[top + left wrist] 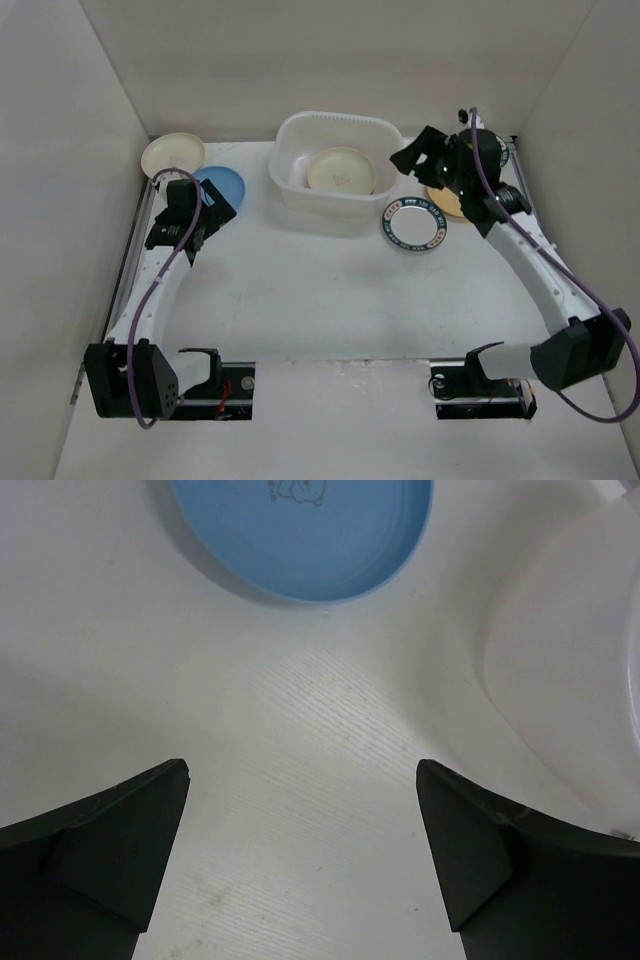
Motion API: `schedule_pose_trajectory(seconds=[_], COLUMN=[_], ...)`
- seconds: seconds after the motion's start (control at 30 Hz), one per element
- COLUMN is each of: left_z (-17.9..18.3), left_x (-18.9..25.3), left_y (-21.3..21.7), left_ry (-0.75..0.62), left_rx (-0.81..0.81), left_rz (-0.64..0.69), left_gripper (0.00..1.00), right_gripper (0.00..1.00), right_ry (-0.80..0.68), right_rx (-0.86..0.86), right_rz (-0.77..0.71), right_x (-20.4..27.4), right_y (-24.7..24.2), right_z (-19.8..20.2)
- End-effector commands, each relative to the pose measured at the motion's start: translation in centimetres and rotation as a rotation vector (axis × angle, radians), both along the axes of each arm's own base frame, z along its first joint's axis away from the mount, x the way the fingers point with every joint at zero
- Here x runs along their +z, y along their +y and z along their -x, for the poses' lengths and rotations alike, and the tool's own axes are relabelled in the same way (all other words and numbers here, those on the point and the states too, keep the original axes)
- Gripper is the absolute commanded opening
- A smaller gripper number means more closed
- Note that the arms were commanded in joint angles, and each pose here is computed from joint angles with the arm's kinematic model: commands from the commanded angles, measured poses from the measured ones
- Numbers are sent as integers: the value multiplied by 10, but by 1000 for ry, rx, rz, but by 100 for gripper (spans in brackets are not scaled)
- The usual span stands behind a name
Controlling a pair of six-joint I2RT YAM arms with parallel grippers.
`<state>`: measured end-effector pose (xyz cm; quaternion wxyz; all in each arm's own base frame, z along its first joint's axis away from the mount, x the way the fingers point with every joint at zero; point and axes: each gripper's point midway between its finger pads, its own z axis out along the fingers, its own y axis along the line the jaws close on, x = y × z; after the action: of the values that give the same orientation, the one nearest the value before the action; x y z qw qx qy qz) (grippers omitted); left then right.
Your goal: Place the plates into the plastic bin on the countertop
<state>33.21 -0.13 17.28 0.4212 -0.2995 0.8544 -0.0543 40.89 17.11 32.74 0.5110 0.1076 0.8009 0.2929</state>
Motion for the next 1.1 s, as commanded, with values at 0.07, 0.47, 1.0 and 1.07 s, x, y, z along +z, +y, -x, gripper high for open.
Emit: schedule_pose_trajectory(seconds=[0.07, 0.47, 1.0, 1.07], left_z=[-27, -41, -39, -39], left_x=[27, 26, 30, 30], left_y=[-15, -36, -28, -27], left_ry=[-96, -93, -94, -95], left_rx=[-29, -73, -62, -61], left_rz=[15, 30, 17, 18], left_gripper=[100, 100, 100, 100], right_gripper=[76, 75, 60, 57], right_ry=[306, 449, 510, 514], right_rx=[-160, -410, -429, -439], right_rz=[-20, -162, -285, -298], right_x=[-133, -228, -282, -284], right_y=[-38, -127, -134, -136], right_z=[36, 66, 43, 40])
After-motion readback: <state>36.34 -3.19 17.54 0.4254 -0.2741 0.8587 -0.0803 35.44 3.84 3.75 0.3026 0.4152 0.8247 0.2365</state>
